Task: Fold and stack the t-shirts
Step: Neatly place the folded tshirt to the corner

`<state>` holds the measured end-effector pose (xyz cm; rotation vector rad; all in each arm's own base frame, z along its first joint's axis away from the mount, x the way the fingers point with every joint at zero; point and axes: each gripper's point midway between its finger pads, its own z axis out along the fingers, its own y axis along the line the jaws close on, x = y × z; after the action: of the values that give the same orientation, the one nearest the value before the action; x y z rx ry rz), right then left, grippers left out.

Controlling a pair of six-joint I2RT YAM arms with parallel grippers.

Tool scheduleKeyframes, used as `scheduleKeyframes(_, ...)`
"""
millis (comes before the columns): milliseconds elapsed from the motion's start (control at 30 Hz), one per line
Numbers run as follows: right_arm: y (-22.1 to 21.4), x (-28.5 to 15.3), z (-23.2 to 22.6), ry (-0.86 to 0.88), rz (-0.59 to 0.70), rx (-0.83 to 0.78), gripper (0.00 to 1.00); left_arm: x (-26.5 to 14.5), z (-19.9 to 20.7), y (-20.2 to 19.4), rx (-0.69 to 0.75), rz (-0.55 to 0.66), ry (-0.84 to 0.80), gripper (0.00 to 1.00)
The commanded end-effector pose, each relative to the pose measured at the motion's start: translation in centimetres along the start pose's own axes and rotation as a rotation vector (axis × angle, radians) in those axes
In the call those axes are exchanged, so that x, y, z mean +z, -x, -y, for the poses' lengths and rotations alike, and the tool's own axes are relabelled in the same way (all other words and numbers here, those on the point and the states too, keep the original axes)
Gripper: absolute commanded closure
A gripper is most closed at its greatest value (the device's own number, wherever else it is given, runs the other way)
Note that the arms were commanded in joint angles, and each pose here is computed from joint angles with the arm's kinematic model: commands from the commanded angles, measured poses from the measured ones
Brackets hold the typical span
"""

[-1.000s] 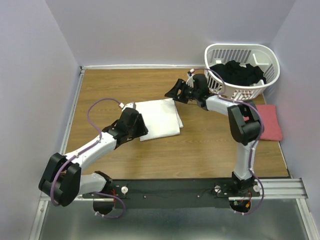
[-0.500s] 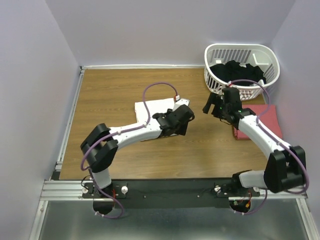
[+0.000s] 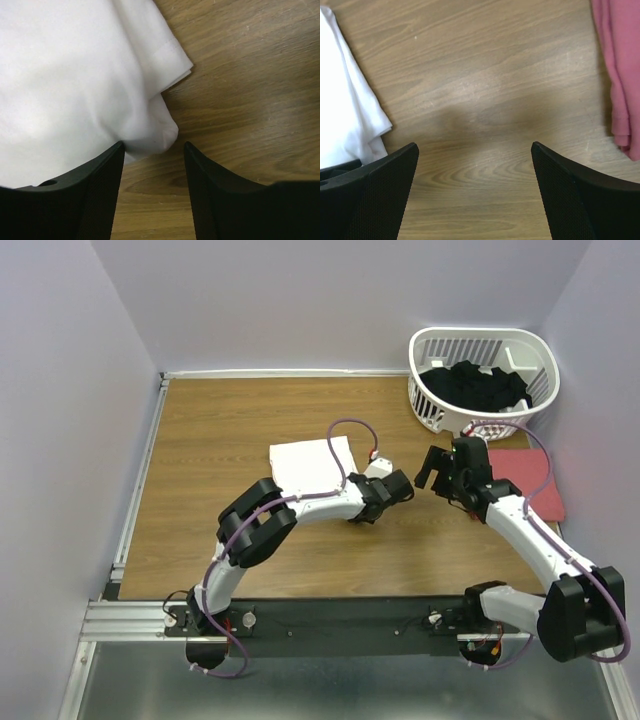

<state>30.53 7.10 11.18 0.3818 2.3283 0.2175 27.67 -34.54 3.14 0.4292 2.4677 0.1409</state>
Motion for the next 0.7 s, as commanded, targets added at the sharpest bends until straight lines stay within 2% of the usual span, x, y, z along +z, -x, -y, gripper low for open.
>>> scheduleKeyframes(0,-1.6,0.6,-0.6,0.058,-0.051,-0.002,0.00,0.6,-0.4,-0.2,-0.008,0.020,0.076,0.43)
scheduleKeyframes(267,-3.8,2.1,-1.9,0.148,-0.123,0.006,0.00,1.9,-0.6,-0.5,-0.010,0.043,0.132,0.47)
scheduleKeyframes(333,-4.1,2.4,-2.0,0.156,-0.129,0.007,0.00,2.1,-0.6,-0.3,-0.013,0.053,0.138,0.62)
scheduleKeyframes(367,-4.2,2.6,-2.2,0.169,-0.138,0.006,0.00,2.2,-0.6,-0.3,-0.012,0.055,0.143,0.76)
scheduleKeyframes(467,-4.5,2.9,-2.7,0.193,-0.157,-0.002,0.00,2.2,-0.7,-0.3,-0.013,0.057,0.149,1.00)
scheduleKeyframes(667,-3.9,3.9,-6.8,0.369,-0.203,0.067,0.00,0.0,-1.4,0.0,-0.036,0.083,0.091,1.00)
